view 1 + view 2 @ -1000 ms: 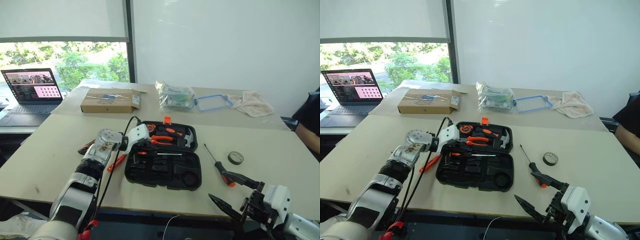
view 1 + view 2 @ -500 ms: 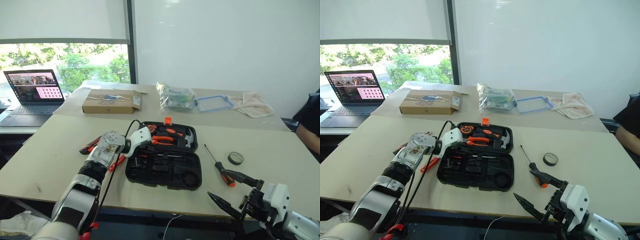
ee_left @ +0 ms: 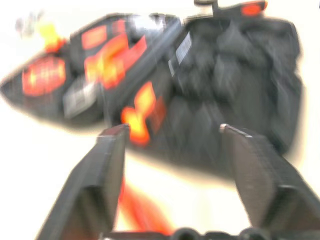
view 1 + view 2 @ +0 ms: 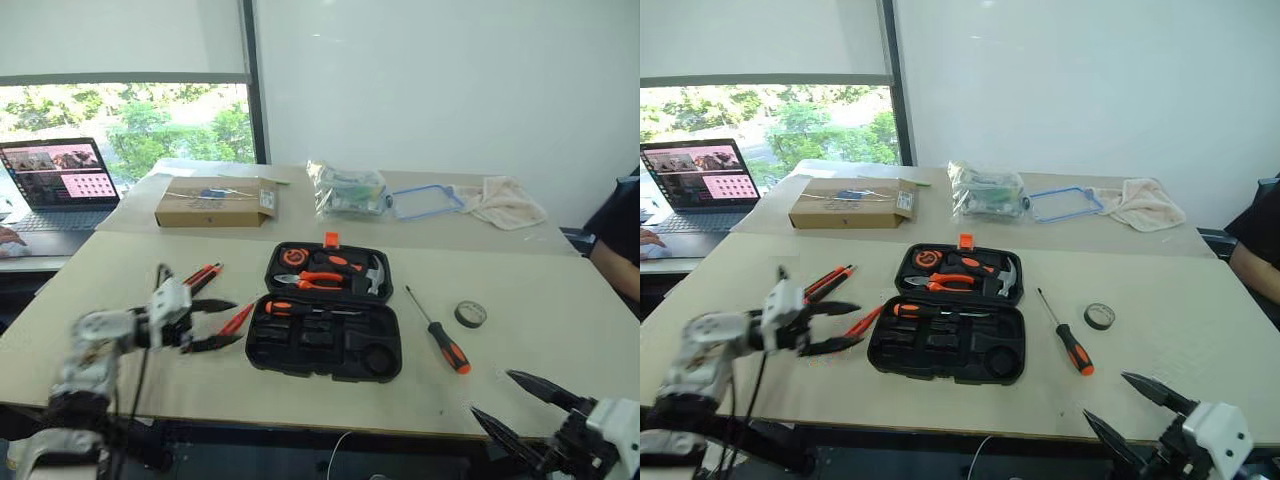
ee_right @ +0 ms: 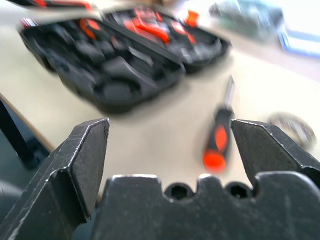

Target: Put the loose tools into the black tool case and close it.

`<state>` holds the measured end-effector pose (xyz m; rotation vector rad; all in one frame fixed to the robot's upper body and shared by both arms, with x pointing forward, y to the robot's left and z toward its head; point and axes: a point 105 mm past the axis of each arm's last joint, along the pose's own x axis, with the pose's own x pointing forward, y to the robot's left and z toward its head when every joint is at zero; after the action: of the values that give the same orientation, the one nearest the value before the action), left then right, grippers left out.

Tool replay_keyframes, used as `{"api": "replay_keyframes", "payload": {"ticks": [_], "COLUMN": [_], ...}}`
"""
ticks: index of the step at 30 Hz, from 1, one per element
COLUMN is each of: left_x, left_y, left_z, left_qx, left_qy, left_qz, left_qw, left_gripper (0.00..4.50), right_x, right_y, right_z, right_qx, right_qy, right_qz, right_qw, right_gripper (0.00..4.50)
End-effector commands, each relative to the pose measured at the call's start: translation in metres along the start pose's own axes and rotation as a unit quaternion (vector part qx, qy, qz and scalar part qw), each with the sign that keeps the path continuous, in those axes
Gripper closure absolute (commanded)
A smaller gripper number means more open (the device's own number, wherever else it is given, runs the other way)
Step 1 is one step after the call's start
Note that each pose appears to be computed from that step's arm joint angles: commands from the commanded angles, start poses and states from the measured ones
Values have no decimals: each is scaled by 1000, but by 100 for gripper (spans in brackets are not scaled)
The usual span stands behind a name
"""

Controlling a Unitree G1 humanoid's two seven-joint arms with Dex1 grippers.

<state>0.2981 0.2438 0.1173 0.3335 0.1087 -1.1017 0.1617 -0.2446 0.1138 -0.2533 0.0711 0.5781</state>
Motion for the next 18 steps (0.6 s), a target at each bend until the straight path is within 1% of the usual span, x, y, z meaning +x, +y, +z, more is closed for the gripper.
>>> {"api": "replay_keyframes", "payload": {"ticks": [1, 2, 5, 7, 9, 12, 15, 17, 18], "left_x": [-38, -42, -50, -44, -36, -26, -17, -12, -10], "left_y": [2, 1, -15, -21, -25, -28, -30, -34, -36], "left_z": [4, 3, 2, 8, 13, 24, 34, 40, 42], "left_qx": [-1, -3, -22, -26, -20, -8, 1, 8, 10], "left_qy": [-7, -6, -13, -29, -38, -58, -76, -83, -86], "left_qz": [55, 62, 54, 47, 39, 33, 28, 19, 16], "left_qw": [998, 998, 998, 998, 998, 998, 997, 996, 996], "left_gripper": [7, 7, 7, 7, 7, 7, 7, 7, 0], "right_x": [-4, -1, 31, 55, 71, 93, 106, 117, 123], "right_y": [-12, -13, -22, -29, -36, -48, -58, -67, -70], "right_z": [-6, -6, 6, 5, 2, 6, -3, -4, -3], "right_qx": [0, 5, 8, 17, 16, 16, 25, 19, 18], "right_qy": [45, 50, 65, 112, 158, 177, 228, 232, 230], "right_qz": [-40, -43, -23, -12, -7, -13, -17, -28, -32], "right_qw": [998, 998, 998, 994, 987, 984, 973, 972, 973], "right_gripper": [0, 0, 0, 0, 0, 0, 0, 0, 25]}}
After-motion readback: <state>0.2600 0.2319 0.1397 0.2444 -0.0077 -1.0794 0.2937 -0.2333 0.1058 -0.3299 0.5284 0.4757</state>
